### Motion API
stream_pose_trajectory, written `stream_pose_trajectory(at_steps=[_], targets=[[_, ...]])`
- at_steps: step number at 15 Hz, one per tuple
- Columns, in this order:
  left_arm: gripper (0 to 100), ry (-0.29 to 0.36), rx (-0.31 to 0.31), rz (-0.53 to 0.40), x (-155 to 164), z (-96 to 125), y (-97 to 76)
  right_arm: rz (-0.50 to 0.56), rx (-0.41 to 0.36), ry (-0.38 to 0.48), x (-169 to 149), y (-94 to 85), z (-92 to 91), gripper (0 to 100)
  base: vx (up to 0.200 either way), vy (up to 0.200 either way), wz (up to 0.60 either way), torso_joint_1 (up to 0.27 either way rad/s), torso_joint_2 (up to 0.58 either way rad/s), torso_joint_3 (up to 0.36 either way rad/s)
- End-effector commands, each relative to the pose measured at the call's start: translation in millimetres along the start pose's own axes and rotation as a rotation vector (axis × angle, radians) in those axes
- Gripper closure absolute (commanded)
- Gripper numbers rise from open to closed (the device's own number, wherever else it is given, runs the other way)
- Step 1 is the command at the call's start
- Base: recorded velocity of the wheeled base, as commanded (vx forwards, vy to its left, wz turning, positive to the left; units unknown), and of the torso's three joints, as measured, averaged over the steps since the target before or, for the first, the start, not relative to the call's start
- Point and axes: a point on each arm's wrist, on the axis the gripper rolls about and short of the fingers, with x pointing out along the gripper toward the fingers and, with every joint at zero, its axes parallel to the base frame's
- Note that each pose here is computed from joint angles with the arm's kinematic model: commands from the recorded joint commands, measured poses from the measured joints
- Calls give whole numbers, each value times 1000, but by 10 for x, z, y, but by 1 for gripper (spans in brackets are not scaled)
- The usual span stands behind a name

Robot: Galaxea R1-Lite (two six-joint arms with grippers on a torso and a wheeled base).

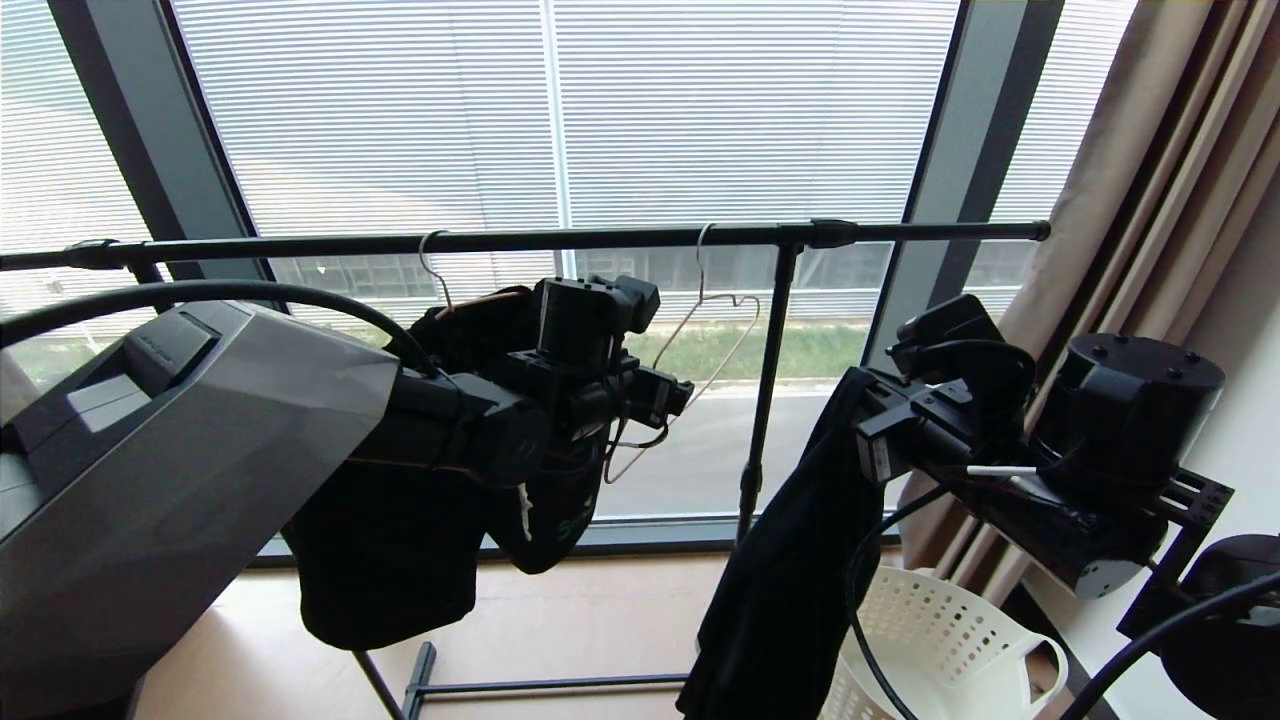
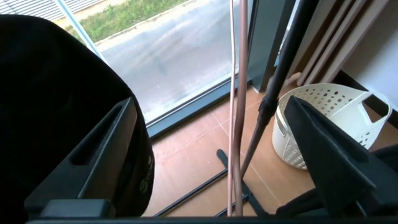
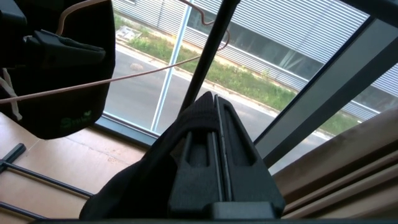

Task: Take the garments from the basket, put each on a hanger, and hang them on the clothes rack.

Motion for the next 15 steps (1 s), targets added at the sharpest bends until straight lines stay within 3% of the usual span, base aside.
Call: stream_pose_trajectory(at_steps=[1,9,15], targets=[[100,5,0,1,9,-19,1,1,-1,3,6,5,-9,100,0,0,0,0,0,0],[100,2,-24,8,4,-9,39,1,-2,4,9,7,-13,100,0,0,0,0,0,0],[100,-39,-43,16,-112,134,72,1,-2,4,9,7,-13,100,0,0,0,0,0,0]])
